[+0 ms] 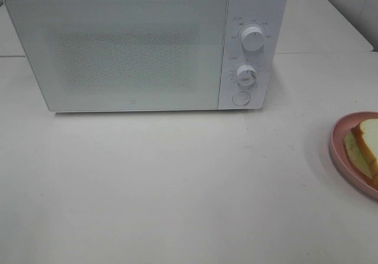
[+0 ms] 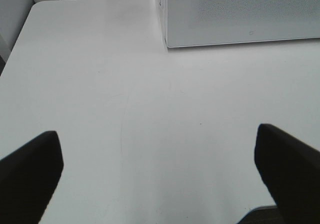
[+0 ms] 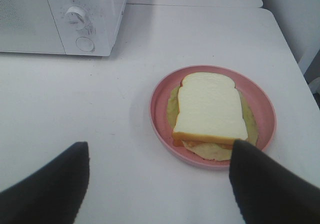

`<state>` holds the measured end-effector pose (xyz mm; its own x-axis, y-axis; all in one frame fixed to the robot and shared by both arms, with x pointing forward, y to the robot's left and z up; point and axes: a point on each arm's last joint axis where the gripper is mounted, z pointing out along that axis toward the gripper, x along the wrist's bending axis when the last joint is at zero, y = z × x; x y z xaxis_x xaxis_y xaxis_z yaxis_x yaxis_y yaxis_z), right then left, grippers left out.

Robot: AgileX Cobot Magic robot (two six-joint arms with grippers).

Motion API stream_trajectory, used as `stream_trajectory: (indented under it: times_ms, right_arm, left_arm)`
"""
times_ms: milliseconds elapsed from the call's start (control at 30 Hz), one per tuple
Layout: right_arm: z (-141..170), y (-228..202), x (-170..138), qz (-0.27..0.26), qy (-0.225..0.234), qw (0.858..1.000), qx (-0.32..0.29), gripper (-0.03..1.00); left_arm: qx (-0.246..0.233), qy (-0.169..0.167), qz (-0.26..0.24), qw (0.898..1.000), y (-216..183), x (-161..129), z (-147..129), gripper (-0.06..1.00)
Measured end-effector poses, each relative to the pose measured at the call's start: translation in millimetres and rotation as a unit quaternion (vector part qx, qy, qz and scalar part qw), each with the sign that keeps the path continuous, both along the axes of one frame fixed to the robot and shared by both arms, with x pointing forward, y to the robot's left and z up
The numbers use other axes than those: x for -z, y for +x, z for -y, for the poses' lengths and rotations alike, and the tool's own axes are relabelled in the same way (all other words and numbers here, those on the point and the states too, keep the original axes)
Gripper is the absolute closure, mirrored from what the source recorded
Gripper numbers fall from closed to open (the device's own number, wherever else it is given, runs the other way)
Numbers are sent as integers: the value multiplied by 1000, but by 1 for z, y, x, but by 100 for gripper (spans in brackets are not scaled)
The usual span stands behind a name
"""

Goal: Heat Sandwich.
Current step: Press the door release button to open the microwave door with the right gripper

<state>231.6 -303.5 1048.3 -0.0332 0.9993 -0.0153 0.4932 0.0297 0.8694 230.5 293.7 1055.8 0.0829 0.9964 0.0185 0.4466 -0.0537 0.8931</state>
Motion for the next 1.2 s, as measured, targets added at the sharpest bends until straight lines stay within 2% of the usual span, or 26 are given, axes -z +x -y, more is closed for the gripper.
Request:
stream_trajectory:
  times_ms: [567,733,1200]
  right_arm:
    - [0,0,0,0,0,1000,0,22]
    - [0,0,-11,21,5,1000,0,22]
    - [-4,42,-24,-7,2,1000,-3,22]
  left_arm:
    - [0,0,0,1000,0,0,0,-5]
    - [0,0,0,1000,0,0,0,-5]
    - [0,0,0,1000,0,0,0,-5]
